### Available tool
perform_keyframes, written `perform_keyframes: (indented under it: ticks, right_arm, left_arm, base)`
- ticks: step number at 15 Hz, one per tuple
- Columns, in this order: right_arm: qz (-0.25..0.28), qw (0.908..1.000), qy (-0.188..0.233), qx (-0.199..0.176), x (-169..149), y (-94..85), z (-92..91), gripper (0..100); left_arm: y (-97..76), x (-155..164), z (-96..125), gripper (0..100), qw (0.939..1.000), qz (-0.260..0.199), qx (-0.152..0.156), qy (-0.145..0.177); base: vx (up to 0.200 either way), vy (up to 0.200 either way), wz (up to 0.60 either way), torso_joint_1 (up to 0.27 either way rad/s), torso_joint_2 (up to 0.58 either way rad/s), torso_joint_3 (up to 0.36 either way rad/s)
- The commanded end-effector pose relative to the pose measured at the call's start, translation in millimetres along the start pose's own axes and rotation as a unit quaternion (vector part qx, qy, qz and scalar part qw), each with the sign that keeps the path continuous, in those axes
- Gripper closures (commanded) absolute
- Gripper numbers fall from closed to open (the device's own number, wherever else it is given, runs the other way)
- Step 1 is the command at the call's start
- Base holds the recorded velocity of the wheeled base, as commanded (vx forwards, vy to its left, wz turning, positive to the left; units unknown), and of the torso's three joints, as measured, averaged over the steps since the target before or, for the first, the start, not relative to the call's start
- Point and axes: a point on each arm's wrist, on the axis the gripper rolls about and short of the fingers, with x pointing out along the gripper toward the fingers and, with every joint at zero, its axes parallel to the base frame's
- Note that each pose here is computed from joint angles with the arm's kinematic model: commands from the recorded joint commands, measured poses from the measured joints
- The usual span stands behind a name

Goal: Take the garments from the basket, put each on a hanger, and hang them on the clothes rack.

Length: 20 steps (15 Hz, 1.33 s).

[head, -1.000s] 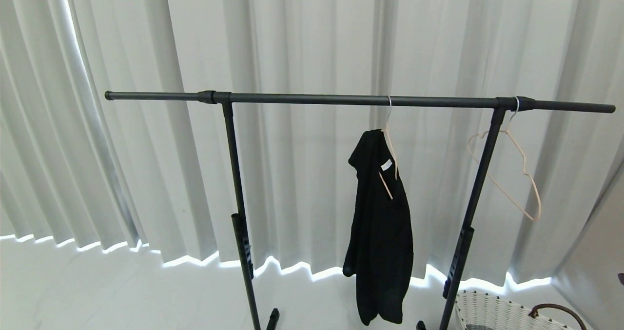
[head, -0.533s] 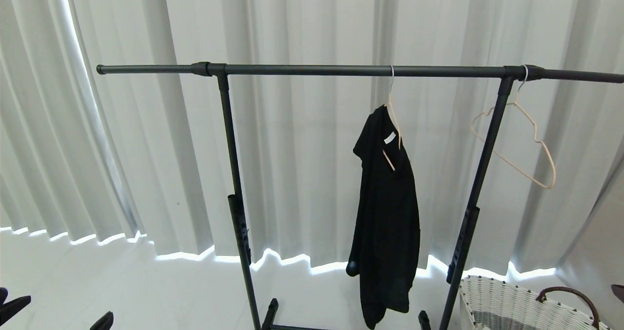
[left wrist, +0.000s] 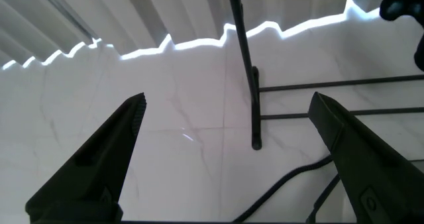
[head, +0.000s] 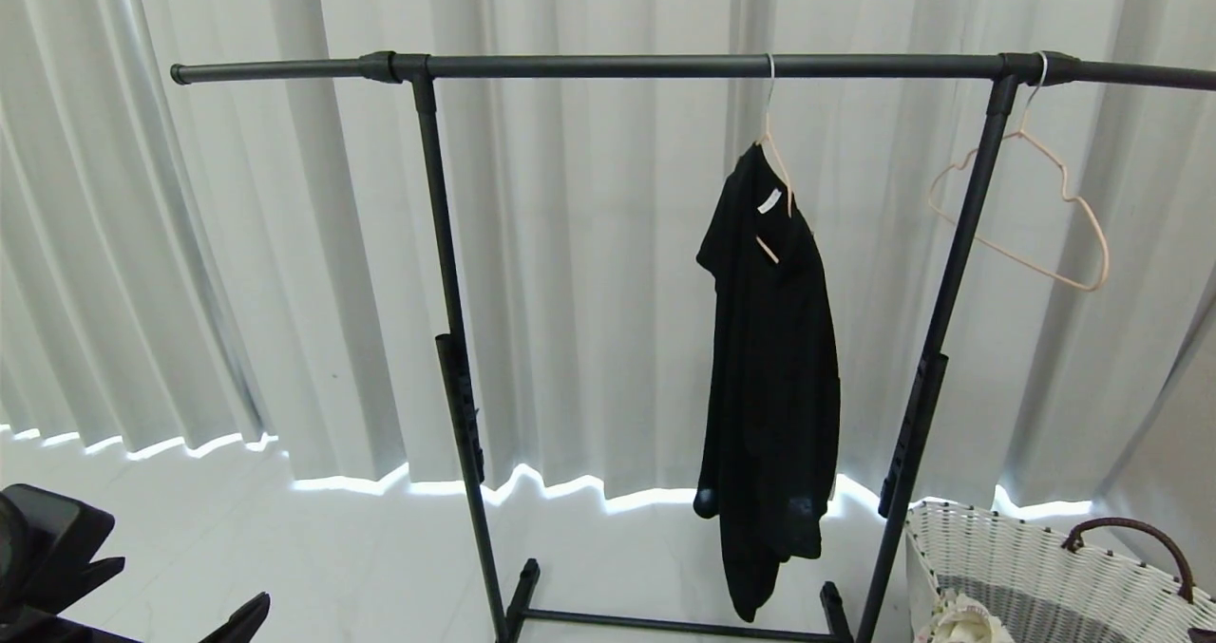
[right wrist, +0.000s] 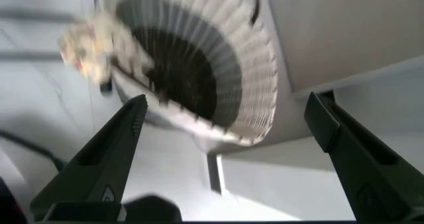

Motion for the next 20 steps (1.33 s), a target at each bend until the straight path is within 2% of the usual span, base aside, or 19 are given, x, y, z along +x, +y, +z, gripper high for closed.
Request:
perform_keyframes:
  ticks: [1, 3, 6, 8, 12, 14, 16, 18, 20]
  right_arm:
    - [0.0, 0.9997, 0.019, -0.013, 8, 5.0, -8.4, 0]
    - [-0.002, 0.9989, 0.038, -0.029, 17, 10.3, -10.0, 0]
    - [0.018, 0.9987, 0.034, -0.034, 27, 18.8, 0.5, 0]
    - [0.039, 0.9962, 0.05, -0.06, 36, 24.2, 4.5, 0]
    - [0.085, 0.9857, 0.089, -0.116, 51, 35.4, 6.2, 0]
    - [0.086, 0.9826, 0.104, -0.127, 69, 47.0, 9.1, 0]
    - [0.099, 0.981, 0.106, -0.129, 81, 55.3, 7.7, 0]
    - [0.134, 0.9679, 0.126, -0.172, 87, 60.2, -0.7, 0]
    - [0.139, 0.9619, 0.136, -0.193, 97, 67.0, -4.6, 0]
  left_arm:
    - [-0.4, 2, 0, 0, 1.0, -0.001, 0.002, 0.007]
    - [-0.5, 6, 6, 0, 0.9999, -0.003, 0.003, 0.011]
    - [0.4, 12, 23, 0, 0.9999, -0.005, 0.004, 0.008]
    - [-1.6, 14, 28, 0, 0.9999, -0.014, 0.007, 0.006]
    - [-3.4, 13, 30, 0, 0.9997, -0.021, 0.012, 0.001]
    - [-3.6, 13, 33, 0, 0.9996, -0.024, 0.014, -0.004]
    - [-5.0, 11, 33, 0, 0.9994, -0.03, 0.018, -0.009]
    - [-6.1, 10, 33, 0, 0.9991, -0.035, 0.021, -0.013]
    - [-6.7, 9, 35, 0, 0.9988, -0.038, 0.022, -0.022]
  base:
    - [0.0, 0.0, 0.0, -0.11, 0.35, 0.237]
    - [0.0, 0.0, 0.0, -0.054, 0.17, 0.107]
    - [0.0, 0.0, 0.0, -0.007, 0.02, 0.014]
    - [0.0, 0.0, 0.0, 0.0, 0.0, 0.0]
    - [0.2, 0.0, 0.0, -0.005, 0.0, 0.002]
    - [0.2, 0.0, 0.0, 0.005, 0.01, 0.005]
    - [0.0, 0.0, 0.0, 0.0, 0.0, 0.0]
    - [0.0, 0.0, 0.0, 0.0, 0.0, 0.0]
    - [0.0, 0.0, 0.0, 0.0, 0.0, 0.0]
